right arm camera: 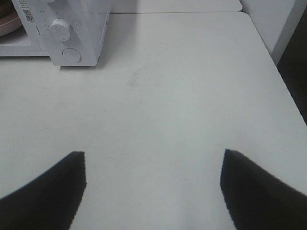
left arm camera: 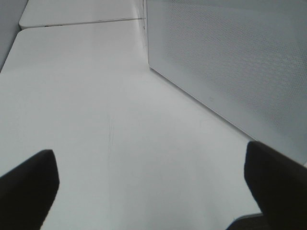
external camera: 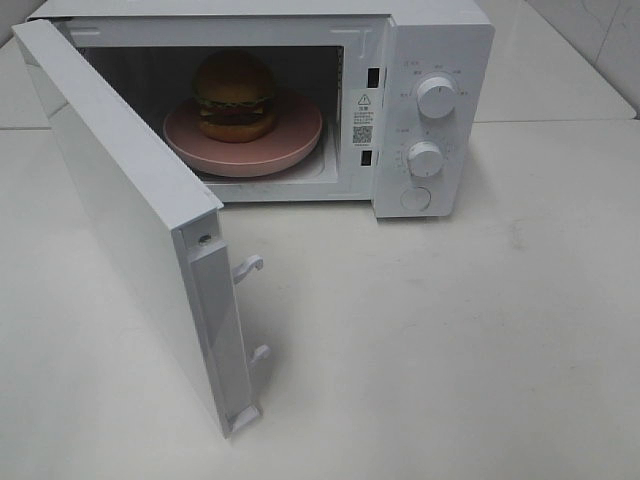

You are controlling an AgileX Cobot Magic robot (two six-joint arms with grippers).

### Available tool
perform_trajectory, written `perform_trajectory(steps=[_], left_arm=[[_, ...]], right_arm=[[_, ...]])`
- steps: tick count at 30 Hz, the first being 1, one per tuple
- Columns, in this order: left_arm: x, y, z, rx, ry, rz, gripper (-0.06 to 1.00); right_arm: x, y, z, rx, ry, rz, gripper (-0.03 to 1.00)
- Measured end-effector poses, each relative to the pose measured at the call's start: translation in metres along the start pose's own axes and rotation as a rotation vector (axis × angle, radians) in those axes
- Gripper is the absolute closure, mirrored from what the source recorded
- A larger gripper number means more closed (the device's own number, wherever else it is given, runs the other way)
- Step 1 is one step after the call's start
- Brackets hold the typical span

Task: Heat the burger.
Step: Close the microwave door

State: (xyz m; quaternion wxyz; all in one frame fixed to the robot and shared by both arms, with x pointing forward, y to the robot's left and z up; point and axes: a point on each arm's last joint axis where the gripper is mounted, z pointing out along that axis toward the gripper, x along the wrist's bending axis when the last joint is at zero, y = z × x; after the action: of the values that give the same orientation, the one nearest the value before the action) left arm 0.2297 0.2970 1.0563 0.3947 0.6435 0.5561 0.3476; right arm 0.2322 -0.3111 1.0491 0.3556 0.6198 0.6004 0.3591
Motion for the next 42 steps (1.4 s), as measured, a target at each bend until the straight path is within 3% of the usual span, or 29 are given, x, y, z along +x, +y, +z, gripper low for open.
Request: perform_trajectory(steps=[26, 33, 39, 40, 42], left_arm=[[0.0, 0.0, 0.0, 0.0, -0.001, 0.0, -0.03], [0.0, 0.009, -0.002, -0.044, 0.003, 0.0, -0.03], [0.002, 0.022, 0.01, -0.017, 0.006, -0.004, 0.07], [0.003, 0.027, 0.016, -0.014, 0.007, -0.006, 0.17], [0.003, 0.03, 0.019, -0.013, 0.008, -0.006, 0.22]], right_arm=[[0.0, 0.0, 0.0, 0.0, 0.0, 0.0, 0.2], [0.0, 0.0, 0.0, 0.0, 0.0, 0.0, 0.2], [0.0, 0.0, 0.0, 0.0, 0.0, 0.0, 0.2], [0.0, 0.0, 0.0, 0.0, 0.0, 0.0, 0.2], [0.0, 0.0, 0.0, 0.0, 0.0, 0.0, 0.2]])
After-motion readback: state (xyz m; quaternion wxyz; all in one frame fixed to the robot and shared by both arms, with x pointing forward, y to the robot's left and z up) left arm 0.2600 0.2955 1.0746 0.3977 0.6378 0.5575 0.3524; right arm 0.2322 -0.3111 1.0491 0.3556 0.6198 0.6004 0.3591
